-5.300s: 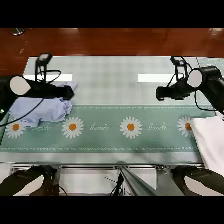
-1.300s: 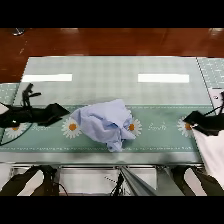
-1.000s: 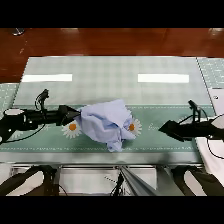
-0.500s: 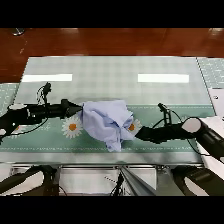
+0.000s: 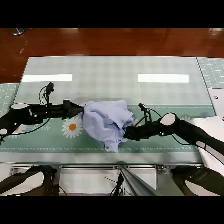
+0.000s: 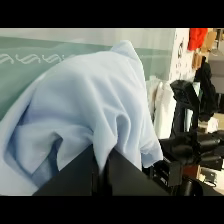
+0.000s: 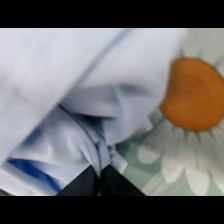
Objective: Fold the shirts.
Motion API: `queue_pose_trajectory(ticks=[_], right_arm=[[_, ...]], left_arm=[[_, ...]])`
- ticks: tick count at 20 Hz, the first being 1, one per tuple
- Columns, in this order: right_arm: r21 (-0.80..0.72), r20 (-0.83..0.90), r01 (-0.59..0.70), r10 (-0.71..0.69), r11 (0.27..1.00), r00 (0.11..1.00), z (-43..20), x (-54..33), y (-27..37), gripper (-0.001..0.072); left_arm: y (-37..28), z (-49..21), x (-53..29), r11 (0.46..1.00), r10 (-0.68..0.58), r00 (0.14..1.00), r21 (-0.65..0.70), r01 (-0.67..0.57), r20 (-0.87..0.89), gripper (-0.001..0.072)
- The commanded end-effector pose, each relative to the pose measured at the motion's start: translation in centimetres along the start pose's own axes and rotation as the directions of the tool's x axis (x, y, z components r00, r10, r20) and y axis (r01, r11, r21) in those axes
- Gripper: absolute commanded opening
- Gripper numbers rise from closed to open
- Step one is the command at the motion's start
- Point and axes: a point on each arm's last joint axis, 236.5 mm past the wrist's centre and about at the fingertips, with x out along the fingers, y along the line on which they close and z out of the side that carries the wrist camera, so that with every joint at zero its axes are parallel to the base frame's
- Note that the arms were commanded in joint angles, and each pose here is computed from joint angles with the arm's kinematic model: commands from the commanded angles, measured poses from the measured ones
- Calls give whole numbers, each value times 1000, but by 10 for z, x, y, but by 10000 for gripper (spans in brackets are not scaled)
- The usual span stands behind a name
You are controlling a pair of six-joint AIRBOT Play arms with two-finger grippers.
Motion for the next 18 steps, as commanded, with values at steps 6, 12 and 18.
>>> queue_pose_trajectory(ticks=[6, 12, 18], right_arm=[[-299, 549, 143, 47, 944, 835, 174, -274, 140, 19], [-415, 858, 484, 155, 770, 489, 100, -502, 269, 19], [-389, 908, 615, 172, 687, 382, -11, -536, 274, 20]], left_arm=[[-172, 84, -55, 928, -141, 981, 363, 83, 136, 31], [-354, 122, -193, 656, -57, 846, 658, -369, 531, 31], [-414, 18, -281, 440, -64, 716, 664, -605, 695, 31]])
